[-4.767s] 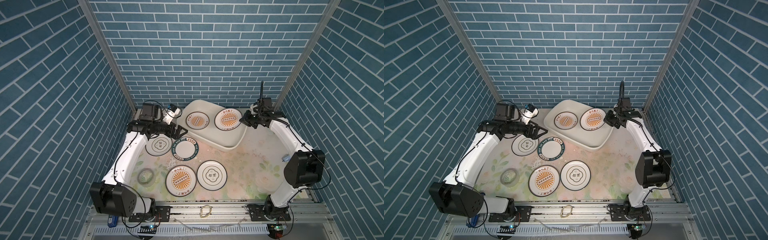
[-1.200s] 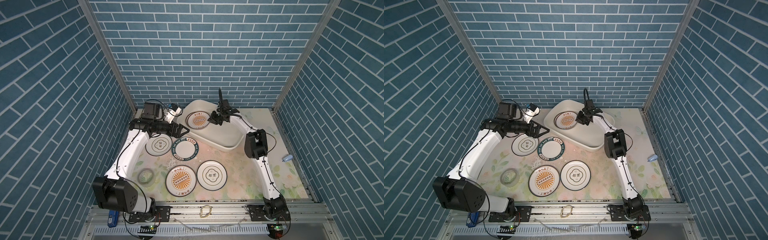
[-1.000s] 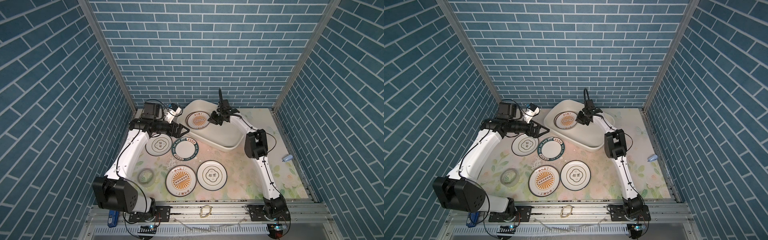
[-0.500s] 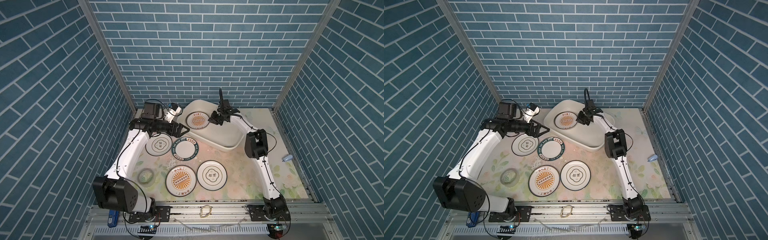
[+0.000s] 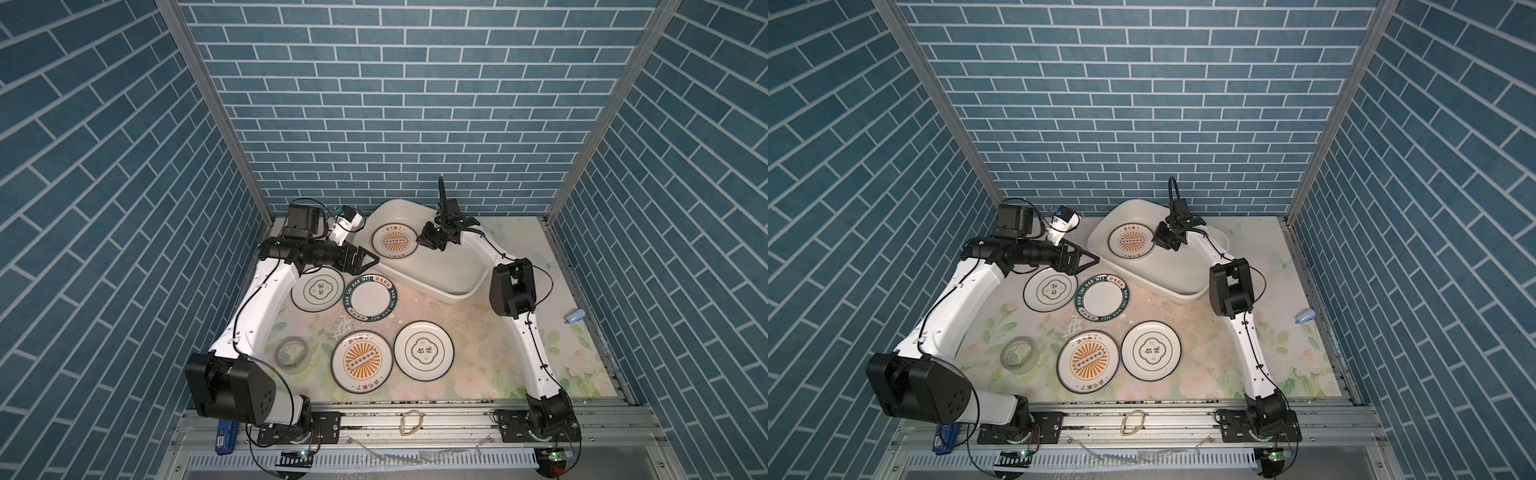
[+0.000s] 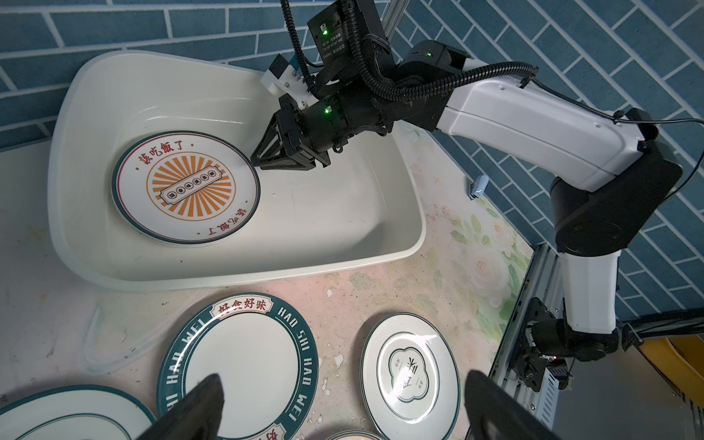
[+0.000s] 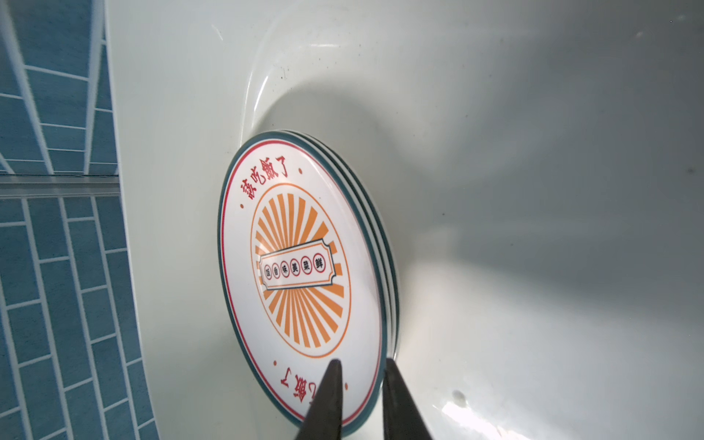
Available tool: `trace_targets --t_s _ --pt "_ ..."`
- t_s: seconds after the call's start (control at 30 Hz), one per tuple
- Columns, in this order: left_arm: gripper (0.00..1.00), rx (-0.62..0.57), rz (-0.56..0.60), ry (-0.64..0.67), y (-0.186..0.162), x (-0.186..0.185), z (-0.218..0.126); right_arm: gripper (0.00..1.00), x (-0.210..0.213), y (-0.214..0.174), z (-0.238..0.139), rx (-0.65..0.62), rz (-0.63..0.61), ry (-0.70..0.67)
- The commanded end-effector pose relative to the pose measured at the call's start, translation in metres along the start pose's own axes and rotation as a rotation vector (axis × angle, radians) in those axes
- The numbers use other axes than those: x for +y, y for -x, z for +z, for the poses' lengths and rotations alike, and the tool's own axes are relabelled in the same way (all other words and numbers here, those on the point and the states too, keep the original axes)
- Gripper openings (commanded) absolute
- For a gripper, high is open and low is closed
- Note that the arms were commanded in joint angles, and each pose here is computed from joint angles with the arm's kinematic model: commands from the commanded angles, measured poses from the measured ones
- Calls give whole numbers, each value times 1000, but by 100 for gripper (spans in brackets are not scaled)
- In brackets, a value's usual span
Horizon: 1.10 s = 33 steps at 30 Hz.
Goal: Place the plates into the plastic bin on the countertop
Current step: 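Open the right gripper and pull it back out of the bin, then move the right gripper down to the cloud-emblem plate's rim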
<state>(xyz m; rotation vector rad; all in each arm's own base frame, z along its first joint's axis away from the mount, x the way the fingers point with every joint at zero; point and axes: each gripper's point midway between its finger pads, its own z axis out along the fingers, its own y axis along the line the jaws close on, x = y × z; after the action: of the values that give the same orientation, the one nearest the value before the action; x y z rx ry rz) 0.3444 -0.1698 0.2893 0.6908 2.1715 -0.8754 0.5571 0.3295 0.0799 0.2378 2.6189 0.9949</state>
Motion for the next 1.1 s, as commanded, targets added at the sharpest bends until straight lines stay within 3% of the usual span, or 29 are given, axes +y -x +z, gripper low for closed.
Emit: trace_targets --t_s 0.0,0.17,0.37,0.7,1.07 --pt "100 -1 5 1 3 1 -1 21 12 5 -22 -14 -49 1" --pt "100 5 9 5 2 2 -1 21 32 9 -66 -58 -127 5" --pt "100 11 16 18 1 4 -1 22 54 -9 -144 -122 -225 28" --pt "100 21 56 40 -4 5 -3 26 44 -103 -237 -89 -272 106" --pt "100 22 49 25 -1 -3 -8 29 -5 -210 -278 -11 -225 159"
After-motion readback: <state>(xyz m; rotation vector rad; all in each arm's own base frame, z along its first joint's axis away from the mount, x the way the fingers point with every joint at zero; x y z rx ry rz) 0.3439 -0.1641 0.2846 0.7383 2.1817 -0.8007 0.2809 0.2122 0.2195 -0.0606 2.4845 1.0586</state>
